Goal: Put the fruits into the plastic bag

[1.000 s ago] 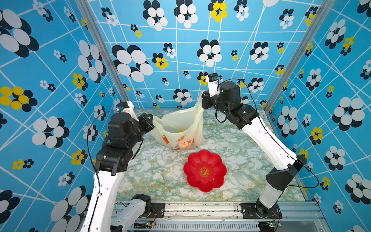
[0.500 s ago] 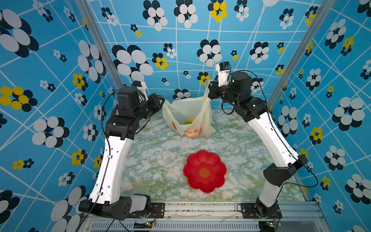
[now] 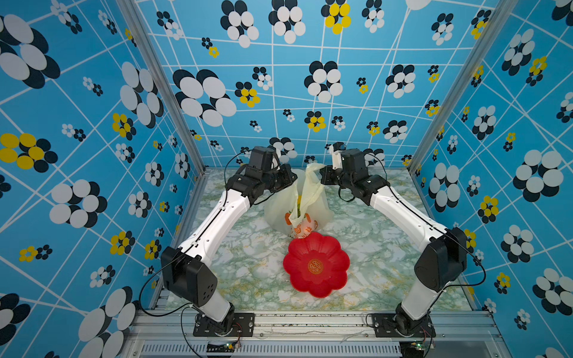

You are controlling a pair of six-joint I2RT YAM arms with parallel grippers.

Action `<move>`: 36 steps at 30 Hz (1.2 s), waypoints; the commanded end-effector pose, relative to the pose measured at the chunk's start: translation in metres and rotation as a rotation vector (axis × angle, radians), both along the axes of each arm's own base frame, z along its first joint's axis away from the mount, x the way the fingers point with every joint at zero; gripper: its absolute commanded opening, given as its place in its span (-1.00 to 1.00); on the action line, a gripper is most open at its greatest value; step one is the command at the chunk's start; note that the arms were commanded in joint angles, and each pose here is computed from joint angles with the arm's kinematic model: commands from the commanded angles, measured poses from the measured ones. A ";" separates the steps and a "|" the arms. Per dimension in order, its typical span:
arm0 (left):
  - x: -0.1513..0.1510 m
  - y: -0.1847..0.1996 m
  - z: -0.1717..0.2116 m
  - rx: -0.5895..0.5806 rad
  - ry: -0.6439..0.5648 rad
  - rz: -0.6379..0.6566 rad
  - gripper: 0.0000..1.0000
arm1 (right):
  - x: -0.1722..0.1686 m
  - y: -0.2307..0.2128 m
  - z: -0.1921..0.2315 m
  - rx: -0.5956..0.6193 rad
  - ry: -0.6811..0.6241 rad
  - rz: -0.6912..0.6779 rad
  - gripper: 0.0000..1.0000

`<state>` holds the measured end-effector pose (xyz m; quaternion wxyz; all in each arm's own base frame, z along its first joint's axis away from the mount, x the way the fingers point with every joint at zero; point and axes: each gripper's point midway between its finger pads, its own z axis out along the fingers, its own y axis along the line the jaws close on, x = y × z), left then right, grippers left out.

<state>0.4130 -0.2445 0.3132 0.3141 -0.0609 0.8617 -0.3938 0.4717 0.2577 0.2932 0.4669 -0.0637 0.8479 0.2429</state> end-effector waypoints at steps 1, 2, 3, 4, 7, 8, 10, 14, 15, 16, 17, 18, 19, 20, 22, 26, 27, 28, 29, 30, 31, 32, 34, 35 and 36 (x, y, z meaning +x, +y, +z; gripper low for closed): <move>0.000 -0.006 0.020 -0.038 -0.045 -0.025 -1.00 | -0.009 -0.004 0.065 0.105 -0.119 0.014 -1.00; 0.000 -0.005 0.030 -0.042 -0.068 -0.024 -1.00 | -0.011 -0.005 0.075 0.113 -0.136 0.016 -1.00; 0.000 -0.002 0.043 -0.042 -0.100 -0.015 -1.00 | -0.014 -0.006 0.090 0.122 -0.159 0.018 -1.00; -0.002 0.002 0.058 -0.038 -0.140 -0.007 -1.00 | -0.017 -0.008 0.107 0.133 -0.188 0.020 -1.00; -0.010 0.019 0.106 -0.022 -0.259 0.030 -1.00 | -0.025 -0.012 0.152 0.156 -0.279 0.026 -1.00; -0.012 0.027 0.120 -0.024 -0.294 0.052 -1.00 | -0.026 -0.014 0.163 0.158 -0.304 0.021 -1.00; -0.014 0.040 0.142 -0.044 -0.348 0.092 -1.00 | -0.026 -0.017 0.177 0.151 -0.335 0.018 -1.00; -0.011 0.047 0.152 -0.080 -0.364 0.109 -1.00 | -0.015 -0.026 0.182 0.153 -0.336 -0.005 -1.00; -0.010 0.044 0.151 -0.085 -0.359 0.096 -1.00 | -0.012 -0.029 0.181 0.161 -0.330 -0.014 -1.00; -0.009 0.040 0.146 -0.090 -0.345 0.080 -1.00 | -0.010 -0.033 0.179 0.170 -0.322 -0.024 -1.00; -0.009 0.036 0.140 -0.095 -0.326 0.067 -1.00 | -0.009 -0.036 0.178 0.176 -0.317 -0.030 -1.00; -0.008 0.033 0.135 -0.099 -0.312 0.059 -1.00 | -0.009 -0.038 0.175 0.177 -0.313 -0.035 -1.00; -0.008 0.031 0.131 -0.101 -0.305 0.052 -1.00 | -0.010 -0.039 0.173 0.177 -0.313 -0.038 -1.00; -0.009 0.029 0.128 -0.102 -0.299 0.051 -1.00 | -0.010 -0.040 0.167 0.171 -0.306 -0.040 -1.00; -0.008 0.028 0.124 -0.100 -0.297 0.052 -1.00 | -0.010 -0.042 0.158 0.159 -0.296 -0.043 -1.00; -0.008 0.028 0.119 -0.095 -0.291 0.048 -0.91 | -0.010 -0.047 0.141 0.136 -0.269 -0.052 -0.88; -0.008 0.027 0.117 -0.093 -0.286 0.045 -0.85 | -0.010 -0.048 0.138 0.136 -0.263 -0.054 -0.81; -0.008 0.027 0.115 -0.092 -0.281 0.041 -0.80 | -0.010 -0.048 0.136 0.138 -0.260 -0.054 -0.73; -0.008 0.027 0.111 -0.087 -0.273 0.040 -0.71 | -0.010 -0.050 0.133 0.140 -0.254 -0.056 -0.65; -0.008 0.026 0.109 -0.086 -0.266 0.039 -0.59 | -0.010 -0.050 0.132 0.142 -0.251 -0.058 -0.53; -0.008 0.027 0.104 -0.079 -0.256 0.040 -0.43 | -0.011 -0.050 0.130 0.145 -0.245 -0.056 -0.38; -0.009 0.027 0.103 -0.076 -0.252 0.039 -0.21 | -0.012 -0.051 0.129 0.148 -0.242 -0.055 -0.24; -0.011 0.030 0.103 -0.060 -0.252 0.036 0.37 | -0.014 -0.051 0.128 0.147 -0.240 -0.051 0.17; -0.012 0.032 0.103 -0.052 -0.254 0.040 0.49 | -0.016 -0.052 0.129 0.147 -0.240 -0.048 0.26; -0.014 0.034 0.104 -0.042 -0.260 0.045 0.56 | -0.018 -0.053 0.132 0.147 -0.246 -0.048 0.34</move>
